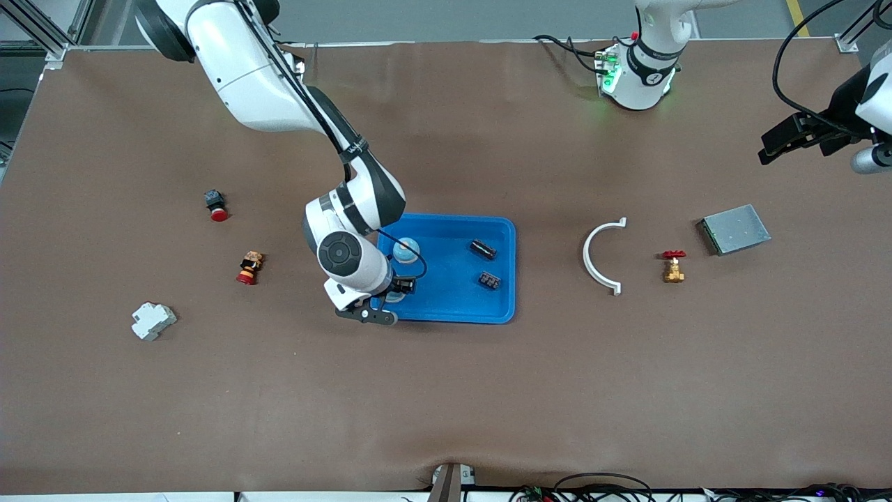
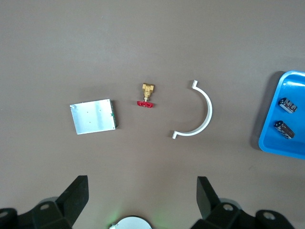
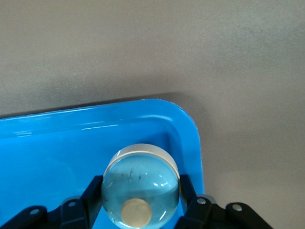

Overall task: Place electrolytic capacitor and blue bell in tray
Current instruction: 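Lower the bell into the tray and open the right gripper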

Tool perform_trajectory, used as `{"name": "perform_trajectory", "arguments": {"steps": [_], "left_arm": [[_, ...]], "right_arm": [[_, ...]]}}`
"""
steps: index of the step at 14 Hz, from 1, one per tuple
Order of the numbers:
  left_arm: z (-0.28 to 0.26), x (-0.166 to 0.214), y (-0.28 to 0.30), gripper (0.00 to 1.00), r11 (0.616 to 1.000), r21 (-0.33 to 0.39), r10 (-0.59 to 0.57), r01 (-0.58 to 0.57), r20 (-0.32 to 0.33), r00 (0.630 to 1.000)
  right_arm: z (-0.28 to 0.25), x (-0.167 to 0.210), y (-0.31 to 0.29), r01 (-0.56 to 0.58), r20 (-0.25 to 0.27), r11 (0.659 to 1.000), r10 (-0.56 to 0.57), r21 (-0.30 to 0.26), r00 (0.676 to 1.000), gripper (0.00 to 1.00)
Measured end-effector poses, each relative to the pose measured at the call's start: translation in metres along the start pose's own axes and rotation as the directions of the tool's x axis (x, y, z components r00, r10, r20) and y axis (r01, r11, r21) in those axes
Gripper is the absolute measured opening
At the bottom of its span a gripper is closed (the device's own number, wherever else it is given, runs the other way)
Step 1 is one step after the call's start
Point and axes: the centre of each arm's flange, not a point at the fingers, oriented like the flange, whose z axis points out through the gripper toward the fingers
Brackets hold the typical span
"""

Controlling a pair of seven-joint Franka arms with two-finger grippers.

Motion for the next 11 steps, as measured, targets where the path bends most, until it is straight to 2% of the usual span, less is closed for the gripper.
{"name": "perform_trajectory", "arguments": {"steps": [3, 6, 11], "left_arm": [[-0.001, 0.000, 0.002, 1.00, 1.000, 0.006, 0.005, -0.005, -0.013, 1.000], [-0.005, -0.001, 0.013, 1.00, 0.999, 0.042, 0.031, -0.029, -0.032, 0.999], [-0.014, 0.004, 0.011, 1.00, 0.999, 0.040, 0.027, -0.025, -0.041, 0.999]], "right_arm": [[0.007, -0.003, -0.004, 0.008, -0.003, 1.000, -0.008, 0.000, 1.000, 0.69], [0.018, -0.008, -0.008, 0.015, 0.004, 1.000, -0.015, -0.007, 1.000, 0.69], [0.019, -0.009, -0.010, 0.017, 0.003, 1.000, -0.017, -0.007, 1.000, 0.69]]}}
